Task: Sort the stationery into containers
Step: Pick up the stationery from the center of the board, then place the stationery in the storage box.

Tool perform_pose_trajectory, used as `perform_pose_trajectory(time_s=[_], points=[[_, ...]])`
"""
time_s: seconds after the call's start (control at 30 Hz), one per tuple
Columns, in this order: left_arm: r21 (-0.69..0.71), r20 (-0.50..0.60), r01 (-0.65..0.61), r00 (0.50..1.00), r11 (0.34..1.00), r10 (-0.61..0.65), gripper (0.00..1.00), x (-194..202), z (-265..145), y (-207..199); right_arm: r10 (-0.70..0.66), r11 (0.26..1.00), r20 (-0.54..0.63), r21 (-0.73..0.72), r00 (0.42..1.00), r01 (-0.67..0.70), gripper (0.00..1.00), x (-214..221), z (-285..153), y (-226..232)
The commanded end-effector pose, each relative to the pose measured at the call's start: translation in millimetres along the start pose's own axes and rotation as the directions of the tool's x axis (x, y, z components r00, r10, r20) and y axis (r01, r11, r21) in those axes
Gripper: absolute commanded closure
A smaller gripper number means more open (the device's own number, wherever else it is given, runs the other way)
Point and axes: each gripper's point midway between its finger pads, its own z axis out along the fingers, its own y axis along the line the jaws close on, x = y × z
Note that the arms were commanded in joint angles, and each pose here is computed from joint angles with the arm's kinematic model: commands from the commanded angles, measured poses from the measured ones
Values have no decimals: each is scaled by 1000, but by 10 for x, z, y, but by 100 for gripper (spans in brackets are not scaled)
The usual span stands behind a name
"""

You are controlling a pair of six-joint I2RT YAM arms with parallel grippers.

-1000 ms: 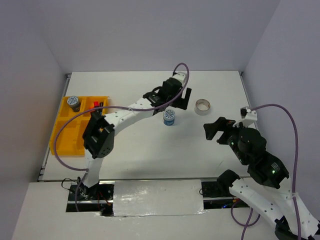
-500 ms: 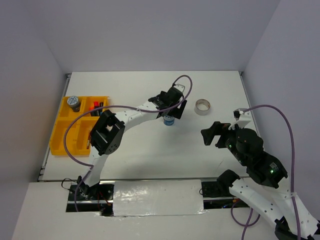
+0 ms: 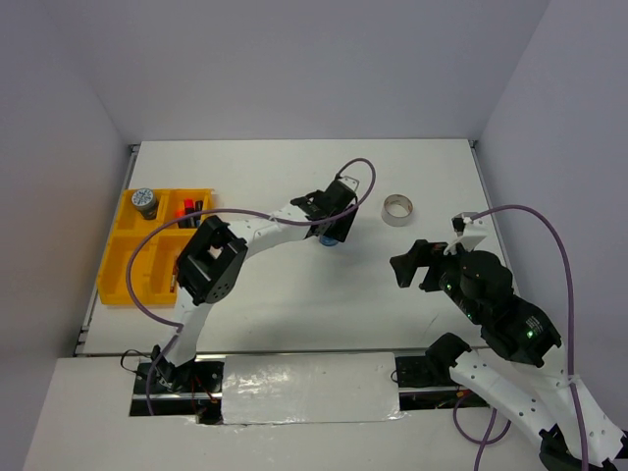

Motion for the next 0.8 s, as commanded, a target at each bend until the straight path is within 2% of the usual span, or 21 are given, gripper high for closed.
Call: perform_pose_trajectory(time_s=[0.0,0.1,0.13,0.2,0.23,0.3,0.33,0.4,0.43,0.5,0.57,0.6,0.63,0.77], points=[[5,115,36,993,999,-36,100,-451,-383,103,-17,1000,30,-17,999,17,0,-77,26,38],[-75,167,66,984,995,-53,100,-657,-687,427,-24,999,28,-24,999,25,0,-70,38,50],[-101,219,106,972,989,-82,100,-851,-949,602,-26,999,30,-30,999,27,0,-75,46,63],[-231,224,207,962,951,-155,100,-890,-1171,1244,-32,999,15,-38,999,32,0,-36,80,80],[-285,269,301,936,910,-225,100,-979,-1399,1759,-32,998,17,-47,999,33,0,-42,97,103],[-348,291,410,902,843,-319,100,-889,-1619,2308,-33,997,5,-65,999,34,0,-4,127,136],[-400,316,482,871,779,-377,100,-756,-1816,2790,-34,997,7,-71,999,34,0,-3,143,149],[-385,337,532,842,754,-422,100,-665,-2020,3104,-32,996,11,-85,999,33,0,-3,167,178],[-418,340,554,830,720,-441,100,-519,-2075,3397,-30,996,11,-88,999,31,0,2,180,186],[-420,343,569,821,707,-457,99,-421,-2163,3590,-31,994,8,-102,999,31,0,0,204,221],[-462,334,611,792,644,-511,100,-173,-2229,3937,-39,992,-3,-117,999,39,0,11,219,256],[-448,320,625,780,639,-538,100,-96,-2192,3987,-39,992,-4,-123,999,38,0,7,225,272],[-466,334,659,749,591,-572,100,59,-2228,4184,-44,990,-6,-132,999,43,0,13,225,287],[-467,370,707,702,531,-609,100,302,-2265,4465,-66,987,-16,-150,998,63,0,61,233,299]])
